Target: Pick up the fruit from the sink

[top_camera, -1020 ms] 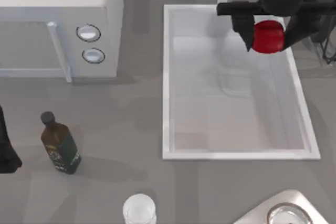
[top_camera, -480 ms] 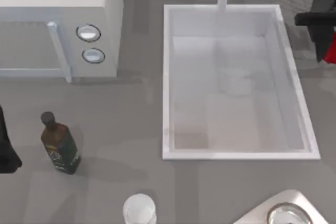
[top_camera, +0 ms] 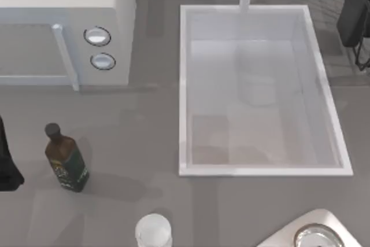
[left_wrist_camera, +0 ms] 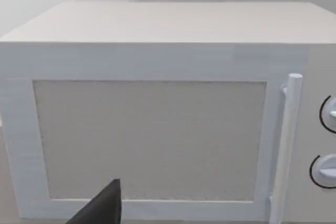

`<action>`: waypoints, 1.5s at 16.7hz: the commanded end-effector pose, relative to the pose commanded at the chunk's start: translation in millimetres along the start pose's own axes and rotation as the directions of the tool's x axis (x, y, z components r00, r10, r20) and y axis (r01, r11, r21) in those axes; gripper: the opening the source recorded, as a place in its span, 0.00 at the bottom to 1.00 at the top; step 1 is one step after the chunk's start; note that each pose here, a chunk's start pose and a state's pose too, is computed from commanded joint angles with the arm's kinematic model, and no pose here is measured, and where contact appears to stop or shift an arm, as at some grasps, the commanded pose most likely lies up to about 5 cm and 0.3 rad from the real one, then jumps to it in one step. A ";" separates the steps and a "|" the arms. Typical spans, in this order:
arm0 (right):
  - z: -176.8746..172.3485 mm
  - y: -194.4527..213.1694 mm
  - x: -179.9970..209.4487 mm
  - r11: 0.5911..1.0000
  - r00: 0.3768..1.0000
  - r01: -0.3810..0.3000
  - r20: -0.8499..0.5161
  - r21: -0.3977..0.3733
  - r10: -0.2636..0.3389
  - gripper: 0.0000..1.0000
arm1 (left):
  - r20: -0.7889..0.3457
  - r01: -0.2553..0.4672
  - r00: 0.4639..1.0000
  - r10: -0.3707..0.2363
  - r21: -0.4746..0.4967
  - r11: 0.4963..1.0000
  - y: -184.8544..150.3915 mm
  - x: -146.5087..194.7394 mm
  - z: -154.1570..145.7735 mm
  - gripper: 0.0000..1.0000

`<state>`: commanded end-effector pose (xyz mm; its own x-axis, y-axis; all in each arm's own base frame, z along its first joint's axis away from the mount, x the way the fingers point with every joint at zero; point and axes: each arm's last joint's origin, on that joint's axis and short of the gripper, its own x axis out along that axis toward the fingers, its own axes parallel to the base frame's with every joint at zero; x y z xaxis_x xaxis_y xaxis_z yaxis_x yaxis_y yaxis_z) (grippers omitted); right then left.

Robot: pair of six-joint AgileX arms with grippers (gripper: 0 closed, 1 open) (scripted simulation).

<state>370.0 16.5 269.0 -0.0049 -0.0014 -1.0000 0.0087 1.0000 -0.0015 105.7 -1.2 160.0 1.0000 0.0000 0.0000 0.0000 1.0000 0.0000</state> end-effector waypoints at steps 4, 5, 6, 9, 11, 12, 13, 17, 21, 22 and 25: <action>1.6 18.7 15.5 0.997 1.000 -0.022 0.011 -0.080 0.023 0.00 | 0.000 0.000 1.000 0.000 0.000 1.000 0.0 0.0 0.0 1.00; 2.8 25.2 24.4 0.994 0.999 -0.029 0.017 -0.107 0.031 0.00 | 0.000 0.000 1.000 0.000 0.000 1.000 0.0 0.0 0.0 1.00; 3.9 31.1 34.9 0.991 0.999 -0.034 0.021 -0.129 0.037 0.00 | 0.000 0.000 1.000 0.000 0.000 1.000 0.0 0.0 0.0 1.00; 4.8 35.7 70.9 0.989 0.999 -0.041 0.018 -0.144 0.044 0.00 | 0.000 0.000 1.000 0.000 0.000 1.000 0.0 0.0 0.0 1.00; 3.3 23.9 92.1 0.994 0.999 -0.033 0.011 -0.100 0.034 0.00 | 0.000 0.000 1.000 0.000 0.000 1.000 0.0 0.0 0.0 1.00; 2.3 15.2 99.9 0.998 1.000 -0.024 0.009 -0.066 0.025 0.00 | 0.000 0.000 1.000 0.000 0.000 1.000 0.0 0.0 0.0 1.00; 1.3 6.8 105.3 0.999 1.000 -0.014 0.007 -0.033 0.014 0.00 | 0.000 0.000 1.000 0.000 0.000 1.000 0.0 0.0 0.0 1.00; -0.1 -1.3 109.0 1.000 1.000 -0.001 0.005 0.001 0.001 0.00 | 0.000 0.000 1.000 0.000 0.000 1.000 0.0 0.0 0.0 1.00; -0.1 -1.3 109.0 1.000 1.000 -0.001 0.005 0.001 0.001 0.23 | 0.000 0.000 1.000 0.000 0.000 1.000 0.0 0.0 0.0 1.00; -0.1 -1.3 109.0 1.000 1.000 -0.001 0.005 0.001 0.001 0.30 | 0.000 0.000 1.000 0.000 0.000 1.000 0.0 0.0 0.0 1.00; -0.1 -1.3 109.0 1.000 1.000 -0.001 0.005 0.001 0.001 0.53 | 0.000 0.000 1.000 0.000 0.000 1.000 0.0 0.0 0.0 1.00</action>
<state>369.4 15.1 160.0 0.0000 0.0000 -1.0000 0.0100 1.0000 0.0000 105.7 -1.2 160.0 1.0000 0.0000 0.0000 0.0000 1.0000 0.0000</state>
